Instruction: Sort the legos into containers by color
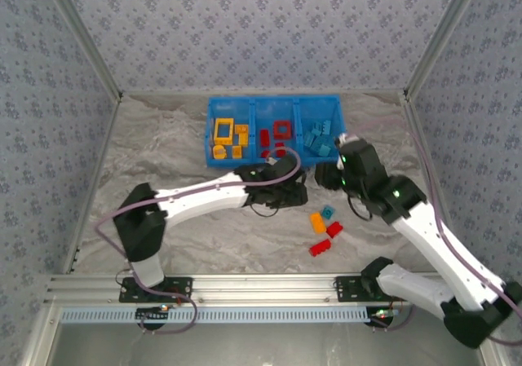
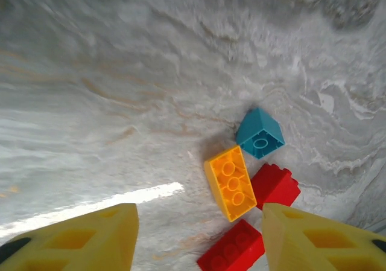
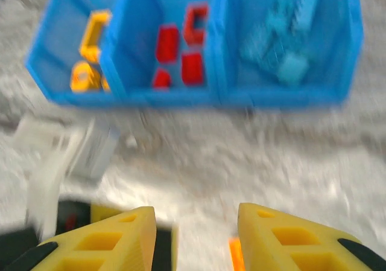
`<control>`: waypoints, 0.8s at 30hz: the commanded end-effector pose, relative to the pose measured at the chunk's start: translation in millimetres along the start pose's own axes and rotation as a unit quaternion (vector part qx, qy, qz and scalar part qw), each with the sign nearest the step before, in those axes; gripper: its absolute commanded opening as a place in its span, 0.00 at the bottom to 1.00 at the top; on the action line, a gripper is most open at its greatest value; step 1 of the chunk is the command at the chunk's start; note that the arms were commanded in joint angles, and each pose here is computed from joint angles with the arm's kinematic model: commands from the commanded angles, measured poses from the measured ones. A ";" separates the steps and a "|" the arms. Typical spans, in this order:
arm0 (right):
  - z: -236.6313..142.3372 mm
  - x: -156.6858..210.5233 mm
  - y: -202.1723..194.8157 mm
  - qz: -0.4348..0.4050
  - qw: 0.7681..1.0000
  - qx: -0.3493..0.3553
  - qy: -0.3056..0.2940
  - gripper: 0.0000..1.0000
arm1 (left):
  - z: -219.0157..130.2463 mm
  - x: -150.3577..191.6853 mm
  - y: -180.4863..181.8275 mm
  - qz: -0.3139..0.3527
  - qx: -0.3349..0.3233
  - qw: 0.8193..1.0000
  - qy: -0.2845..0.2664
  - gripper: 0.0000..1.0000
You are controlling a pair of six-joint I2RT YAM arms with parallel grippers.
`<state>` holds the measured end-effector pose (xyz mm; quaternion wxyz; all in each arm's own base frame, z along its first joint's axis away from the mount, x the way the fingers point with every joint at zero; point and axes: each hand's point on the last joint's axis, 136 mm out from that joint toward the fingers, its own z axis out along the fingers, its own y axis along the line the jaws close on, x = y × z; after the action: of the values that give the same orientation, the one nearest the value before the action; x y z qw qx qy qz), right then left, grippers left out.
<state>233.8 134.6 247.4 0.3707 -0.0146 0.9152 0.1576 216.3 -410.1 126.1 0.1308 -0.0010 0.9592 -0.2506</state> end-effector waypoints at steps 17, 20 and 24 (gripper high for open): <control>-56.0 87.6 -67.2 0.118 0.989 0.073 0.044 0.48 | 73.0 79.4 -35.7 -0.088 -0.017 0.983 0.162 0.63; -55.2 87.4 -66.3 0.116 0.990 0.072 0.044 0.48 | 78.7 77.5 -31.2 -0.090 -0.029 0.983 0.156 0.63; -53.8 85.0 -63.3 0.116 0.990 0.065 0.039 0.48 | 85.8 73.1 -28.8 -0.093 -0.038 0.984 0.149 0.63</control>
<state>145.3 70.0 208.5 0.3105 0.0990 0.9342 0.1450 164.7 -480.4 50.5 -0.0341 -0.0442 0.9706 -0.2341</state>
